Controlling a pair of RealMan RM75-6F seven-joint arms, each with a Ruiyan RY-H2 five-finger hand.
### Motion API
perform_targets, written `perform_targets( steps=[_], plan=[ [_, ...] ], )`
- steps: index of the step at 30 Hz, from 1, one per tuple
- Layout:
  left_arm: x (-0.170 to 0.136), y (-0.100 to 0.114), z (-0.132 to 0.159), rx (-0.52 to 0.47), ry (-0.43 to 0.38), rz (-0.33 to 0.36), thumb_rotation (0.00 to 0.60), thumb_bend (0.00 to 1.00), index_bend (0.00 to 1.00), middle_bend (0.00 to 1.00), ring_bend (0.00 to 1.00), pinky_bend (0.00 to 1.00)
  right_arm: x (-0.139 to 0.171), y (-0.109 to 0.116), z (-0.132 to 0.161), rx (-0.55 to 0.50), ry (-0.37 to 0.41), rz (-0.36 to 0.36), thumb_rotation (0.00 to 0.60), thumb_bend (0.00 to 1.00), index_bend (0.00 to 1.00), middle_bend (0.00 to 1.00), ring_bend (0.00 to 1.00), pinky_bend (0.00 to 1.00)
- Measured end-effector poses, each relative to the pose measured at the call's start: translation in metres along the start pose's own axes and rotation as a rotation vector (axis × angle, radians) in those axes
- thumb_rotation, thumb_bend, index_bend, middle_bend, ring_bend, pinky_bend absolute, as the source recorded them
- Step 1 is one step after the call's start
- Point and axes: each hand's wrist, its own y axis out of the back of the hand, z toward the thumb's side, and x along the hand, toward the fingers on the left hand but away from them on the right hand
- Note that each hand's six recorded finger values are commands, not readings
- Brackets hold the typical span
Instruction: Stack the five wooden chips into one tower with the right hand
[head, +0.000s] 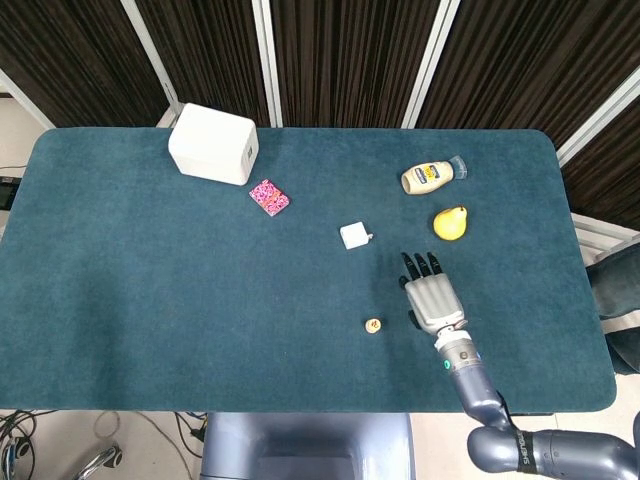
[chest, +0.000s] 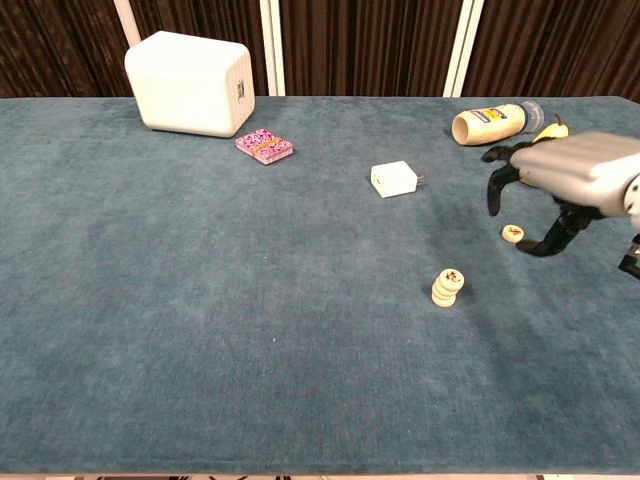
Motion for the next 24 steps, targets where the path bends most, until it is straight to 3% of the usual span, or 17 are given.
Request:
perform_targets(
  steps=[10, 24],
  plan=[
    [-0.001, 0.000, 0.001, 0.008, 0.001, 0.008, 0.600, 0.09, 0.00, 0.00, 0.00, 0.07, -0.034, -0.006, -0.028, -0.009, -0.053, -0.022, 0.600, 0.39, 0.37, 0.00, 0.00, 0.00],
    [-0.001, 0.000, 0.000, 0.017, 0.010, 0.010, 0.600, 0.09, 0.00, 0.00, 0.00, 0.07, -0.066, -0.033, -0.038, -0.024, -0.093, 0.026, 0.600, 0.39, 0.37, 0.00, 0.00, 0.00]
  ],
)
